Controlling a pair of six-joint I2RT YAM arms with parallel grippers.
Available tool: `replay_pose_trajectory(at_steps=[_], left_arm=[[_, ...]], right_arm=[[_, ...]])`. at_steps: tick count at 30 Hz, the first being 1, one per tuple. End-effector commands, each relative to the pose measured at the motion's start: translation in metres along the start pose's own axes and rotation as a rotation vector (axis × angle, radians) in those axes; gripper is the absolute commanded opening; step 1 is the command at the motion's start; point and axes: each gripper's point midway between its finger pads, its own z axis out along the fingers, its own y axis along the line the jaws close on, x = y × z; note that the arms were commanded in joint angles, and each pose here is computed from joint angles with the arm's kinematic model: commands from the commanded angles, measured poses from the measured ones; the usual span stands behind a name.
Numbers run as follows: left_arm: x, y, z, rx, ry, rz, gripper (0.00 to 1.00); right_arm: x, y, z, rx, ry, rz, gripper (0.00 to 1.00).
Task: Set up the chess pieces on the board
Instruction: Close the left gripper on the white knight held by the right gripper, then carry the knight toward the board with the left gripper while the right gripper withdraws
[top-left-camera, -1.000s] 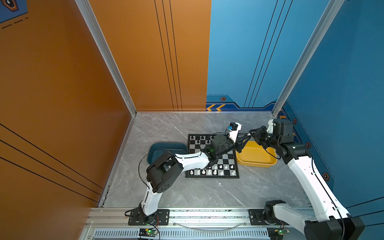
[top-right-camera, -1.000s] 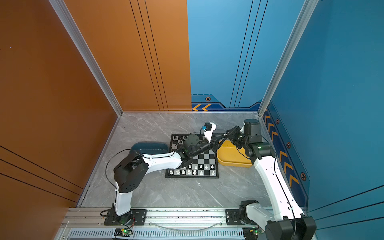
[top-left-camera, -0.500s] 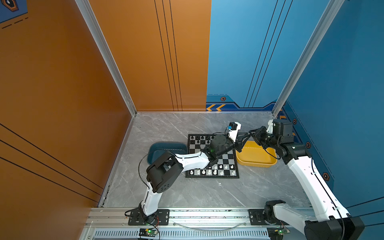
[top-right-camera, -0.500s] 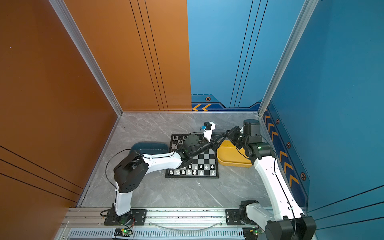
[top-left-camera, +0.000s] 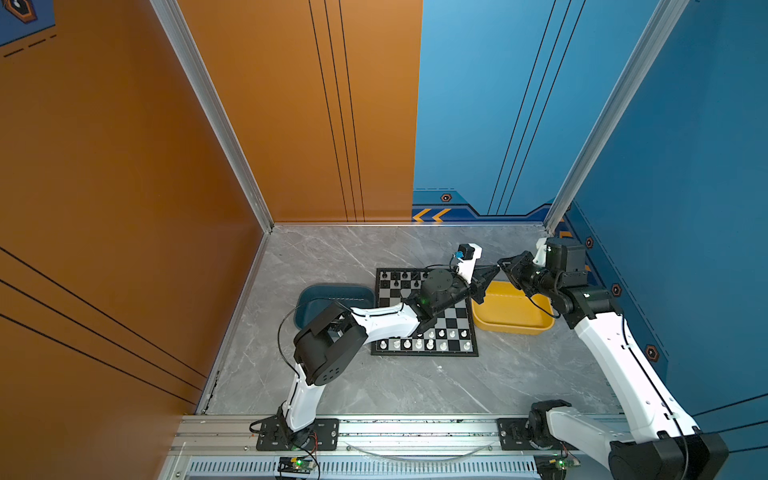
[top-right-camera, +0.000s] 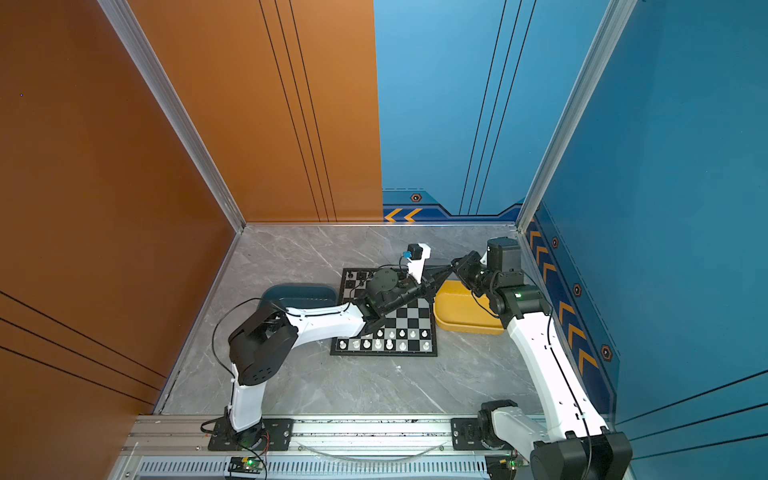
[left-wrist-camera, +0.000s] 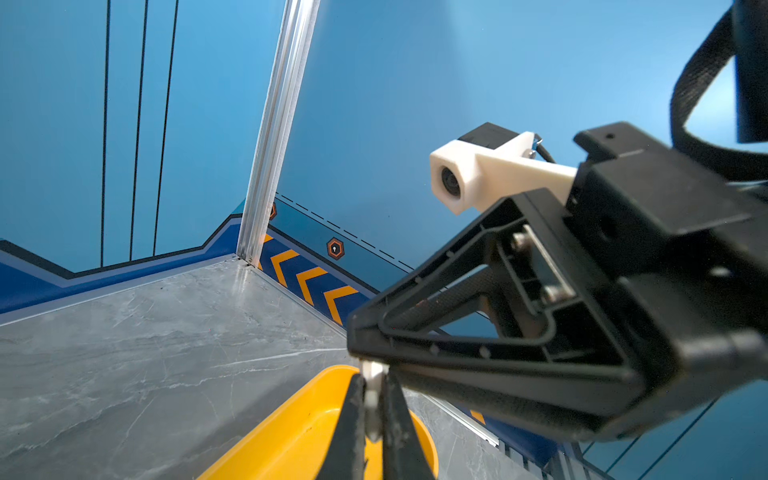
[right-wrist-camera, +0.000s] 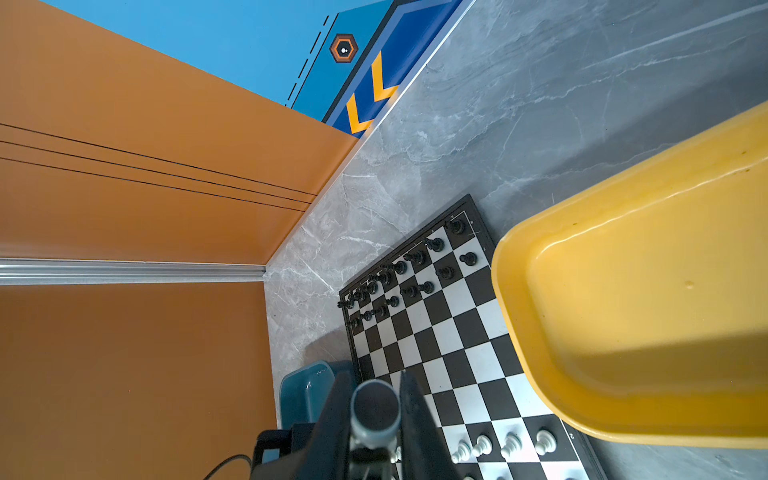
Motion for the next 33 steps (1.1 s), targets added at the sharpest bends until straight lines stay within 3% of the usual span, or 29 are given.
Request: replay_pose_trajectory(at_steps=[1,5,10,18,28,33], left_arm=[[-0.011,0.005,0.004,-0.017,-0.036,0.005,0.00],[-0.012,0.005,0.003,-0.014,-0.037,0.002,0.00],[-0.013,0.006,0.000,-0.017,-0.053,-0.006,0.00],[-0.012,0.012,-0.002,-0.021,-0.047,-0.027,0.00],[-0.024,0.026,-0.016,-0.037,-0.036,-0.030,0.00],[-0.032,0.032,-0.029,-0.070,0.040,-0.003,0.00]], right_arm=[[0.011,0.002,0.000,-0.022,0.040,0.007,0.00],[0.012,0.002,0.000,-0.022,0.042,0.005,0.01],[0.011,0.002,-0.002,-0.025,0.034,0.001,0.25],[0.004,0.000,-0.011,-0.018,0.001,0.001,0.44],[-0.014,-0.006,-0.027,-0.009,-0.056,0.007,0.48],[-0.017,-0.009,-0.027,0.004,-0.050,-0.002,0.48]])
